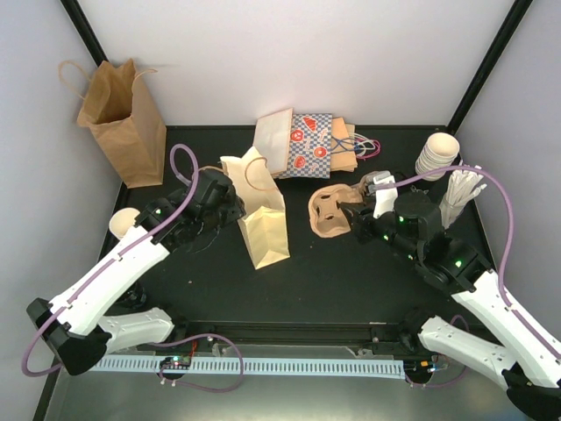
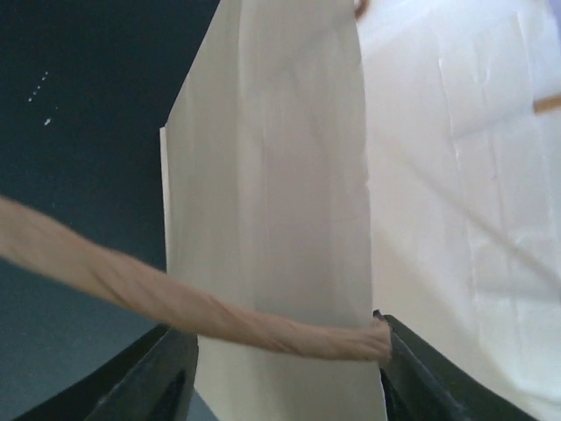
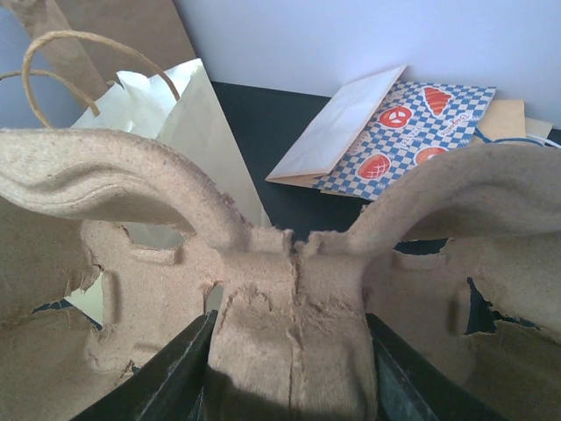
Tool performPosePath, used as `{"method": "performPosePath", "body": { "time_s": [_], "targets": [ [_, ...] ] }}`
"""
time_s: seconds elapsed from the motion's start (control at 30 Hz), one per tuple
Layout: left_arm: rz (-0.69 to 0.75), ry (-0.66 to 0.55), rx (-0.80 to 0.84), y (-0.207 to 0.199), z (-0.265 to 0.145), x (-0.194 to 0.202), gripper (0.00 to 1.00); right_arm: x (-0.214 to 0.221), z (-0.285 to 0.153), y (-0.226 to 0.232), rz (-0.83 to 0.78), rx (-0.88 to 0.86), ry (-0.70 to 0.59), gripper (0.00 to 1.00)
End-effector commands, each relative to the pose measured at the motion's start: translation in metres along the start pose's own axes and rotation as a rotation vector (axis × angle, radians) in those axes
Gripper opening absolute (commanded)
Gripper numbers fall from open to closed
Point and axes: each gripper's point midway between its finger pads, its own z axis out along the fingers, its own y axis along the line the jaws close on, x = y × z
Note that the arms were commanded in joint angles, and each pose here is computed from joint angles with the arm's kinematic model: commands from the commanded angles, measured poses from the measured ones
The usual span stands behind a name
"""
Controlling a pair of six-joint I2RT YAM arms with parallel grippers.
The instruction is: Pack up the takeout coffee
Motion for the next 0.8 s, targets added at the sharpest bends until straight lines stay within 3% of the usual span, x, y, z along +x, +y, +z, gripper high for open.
{"method": "performPosePath", "body": {
  "time_s": [0.0,0.3,0.47,0.63,0.77],
  "targets": [
    [-0.008,-0.059,-0.012,-0.007,-0.011,-0.017,0.48,0.0,0.0,0.0,-0.001,-0.003,-0.008,0.43],
    [0.107,-0.1,-0.019,-0.007,-0.028,-0.028,0.03,-0.004,-0.003,0.004,-0.02,-0.021,-0.004,0.43],
    [0.247,-0.067,0.083,-0.019,-0.039,-0.02,0.02,-0.012,-0.009,0.008,-0.031,-0.036,-0.014,0.43],
    [0.444,-0.024,0.318,-0.046,-0.059,-0.001,0.02,-0.024,-0.017,0.013,-0.021,-0.058,-0.032,0.43],
    [0.547,-0.047,0.382,-0.048,-0.067,0.005,0.02,-0.038,-0.029,0.019,-0.011,-0.087,-0.064,0.43]
  ]
}}
